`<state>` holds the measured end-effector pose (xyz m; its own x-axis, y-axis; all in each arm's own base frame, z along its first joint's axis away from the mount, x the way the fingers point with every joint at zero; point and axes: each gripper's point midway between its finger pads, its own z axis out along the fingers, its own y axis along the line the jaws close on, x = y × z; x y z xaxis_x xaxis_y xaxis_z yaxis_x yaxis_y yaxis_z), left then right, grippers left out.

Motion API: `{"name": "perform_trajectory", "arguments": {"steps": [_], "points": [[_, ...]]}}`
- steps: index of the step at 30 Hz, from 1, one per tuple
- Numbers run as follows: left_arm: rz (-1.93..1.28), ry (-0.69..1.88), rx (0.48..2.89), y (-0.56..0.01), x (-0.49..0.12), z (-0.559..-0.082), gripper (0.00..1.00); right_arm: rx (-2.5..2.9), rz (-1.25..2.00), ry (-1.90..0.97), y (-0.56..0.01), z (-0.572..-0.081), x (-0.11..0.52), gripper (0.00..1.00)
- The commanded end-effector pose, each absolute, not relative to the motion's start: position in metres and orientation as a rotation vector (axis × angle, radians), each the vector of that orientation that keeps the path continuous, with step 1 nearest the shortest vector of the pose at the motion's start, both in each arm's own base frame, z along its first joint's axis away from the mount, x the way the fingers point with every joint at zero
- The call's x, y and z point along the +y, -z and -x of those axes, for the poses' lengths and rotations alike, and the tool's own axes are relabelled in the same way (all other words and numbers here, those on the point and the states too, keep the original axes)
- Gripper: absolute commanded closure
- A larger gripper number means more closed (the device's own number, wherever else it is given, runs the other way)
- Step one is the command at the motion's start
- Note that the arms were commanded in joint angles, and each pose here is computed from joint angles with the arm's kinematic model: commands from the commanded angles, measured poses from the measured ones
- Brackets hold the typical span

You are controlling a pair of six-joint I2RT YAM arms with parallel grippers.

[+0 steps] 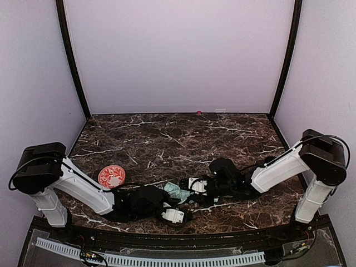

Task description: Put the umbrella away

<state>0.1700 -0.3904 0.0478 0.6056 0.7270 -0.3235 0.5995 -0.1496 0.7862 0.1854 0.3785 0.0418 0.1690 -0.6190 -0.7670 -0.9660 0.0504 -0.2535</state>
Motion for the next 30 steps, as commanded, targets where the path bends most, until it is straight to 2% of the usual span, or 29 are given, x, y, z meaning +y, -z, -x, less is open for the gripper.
{"name": "perform_trajectory", "arguments": {"steps": [1, 2, 5, 8, 13, 18, 20, 26, 27, 30], "points": [[-1.841, -0.284, 1.134, -0.036, -0.357, -0.18, 1.0, 1.535, 1.57, -0.46, -0.065, -0.202, 0.37, 0.97], [-1.805, -0.29, 1.124, -0.045, -0.358, -0.182, 1.0, 1.53, 1.561, -0.437, -0.069, -0.204, 0.369, 1.0], [-1.705, -0.29, 1.106, -0.074, -0.36, -0.187, 0.97, 1.521, 1.53, -0.374, -0.08, -0.213, 0.364, 1.0], [-1.653, -0.222, 1.091, -0.095, -0.361, -0.181, 0.81, 1.487, 1.52, -0.331, -0.093, -0.216, 0.36, 1.0], [-1.563, -0.056, 1.127, -0.125, -0.353, -0.167, 0.7, 1.427, 1.472, -0.194, -0.12, -0.23, 0.348, 1.0], [-1.484, 0.072, 1.148, -0.144, -0.34, -0.154, 0.51, 1.338, 1.379, -0.009, -0.162, -0.248, 0.332, 1.0], [-1.408, 0.12, 1.182, -0.157, -0.337, -0.159, 0.48, 1.294, 1.354, 0.028, -0.18, -0.25, 0.329, 1.0], [-1.124, 0.554, 1.389, -0.196, -0.336, -0.184, 0.53, 1.153, 1.345, 0.089, -0.223, -0.245, 0.326, 1.0], [-1.122, 0.61, 1.362, -0.204, -0.339, -0.181, 0.5, 1.131, 1.356, 0.087, -0.229, -0.242, 0.327, 1.0], [-1.216, 0.757, 1.266, -0.218, -0.352, -0.159, 0.33, 1.091, 1.391, 0.07, -0.241, -0.236, 0.331, 1.0]]}}
